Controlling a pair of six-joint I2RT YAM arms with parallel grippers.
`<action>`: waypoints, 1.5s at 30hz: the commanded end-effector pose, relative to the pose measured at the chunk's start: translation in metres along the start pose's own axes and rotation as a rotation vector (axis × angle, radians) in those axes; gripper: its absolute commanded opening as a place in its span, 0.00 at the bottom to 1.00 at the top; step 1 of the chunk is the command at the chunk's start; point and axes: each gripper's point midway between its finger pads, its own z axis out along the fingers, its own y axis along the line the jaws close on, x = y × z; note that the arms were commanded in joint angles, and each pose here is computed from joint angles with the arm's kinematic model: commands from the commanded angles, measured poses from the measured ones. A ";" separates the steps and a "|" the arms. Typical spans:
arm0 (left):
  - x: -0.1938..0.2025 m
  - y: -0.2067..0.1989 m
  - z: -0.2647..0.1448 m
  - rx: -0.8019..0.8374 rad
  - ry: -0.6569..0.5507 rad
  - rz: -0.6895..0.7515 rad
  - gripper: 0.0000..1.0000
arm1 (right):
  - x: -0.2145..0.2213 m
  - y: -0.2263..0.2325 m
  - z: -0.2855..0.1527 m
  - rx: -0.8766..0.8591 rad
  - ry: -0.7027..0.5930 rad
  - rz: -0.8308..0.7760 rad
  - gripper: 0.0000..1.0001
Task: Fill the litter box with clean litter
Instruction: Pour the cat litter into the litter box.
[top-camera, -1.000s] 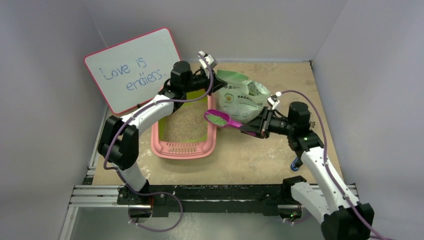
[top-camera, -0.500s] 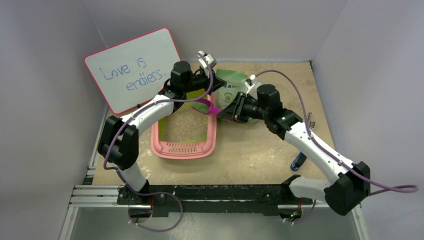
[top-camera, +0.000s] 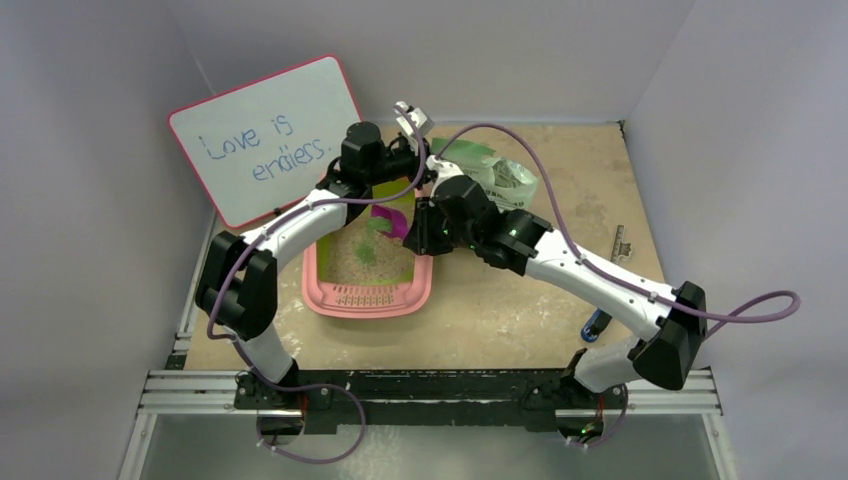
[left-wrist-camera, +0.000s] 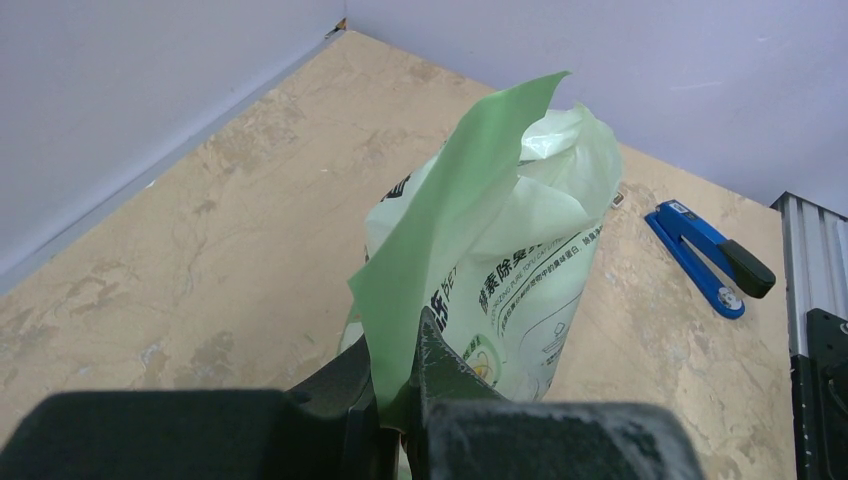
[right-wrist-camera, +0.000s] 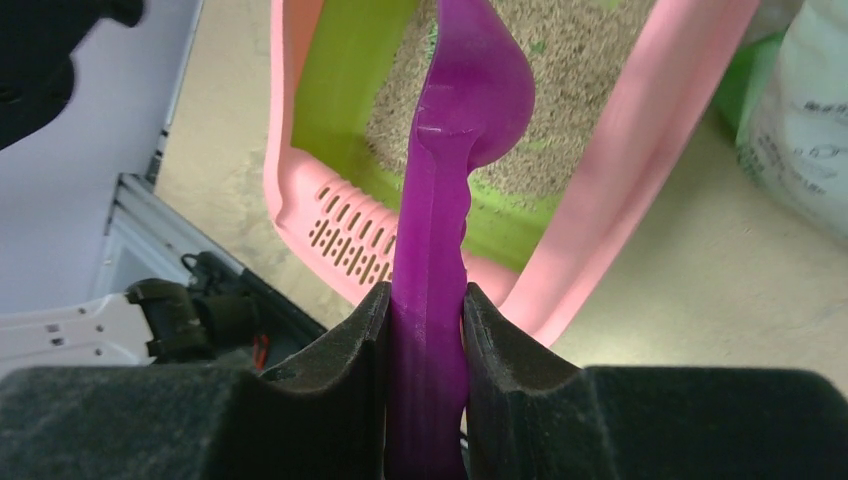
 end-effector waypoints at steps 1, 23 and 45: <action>-0.060 0.016 -0.015 -0.070 -0.139 0.087 0.00 | -0.033 0.003 -0.014 0.117 -0.150 -0.165 0.00; -0.065 0.015 -0.019 -0.068 -0.147 0.094 0.00 | -0.009 -0.015 -0.012 0.151 -0.072 -0.369 0.00; -0.062 -0.005 -0.019 0.036 -0.133 0.115 0.00 | -0.022 -0.016 -0.149 -0.398 -0.051 0.114 0.00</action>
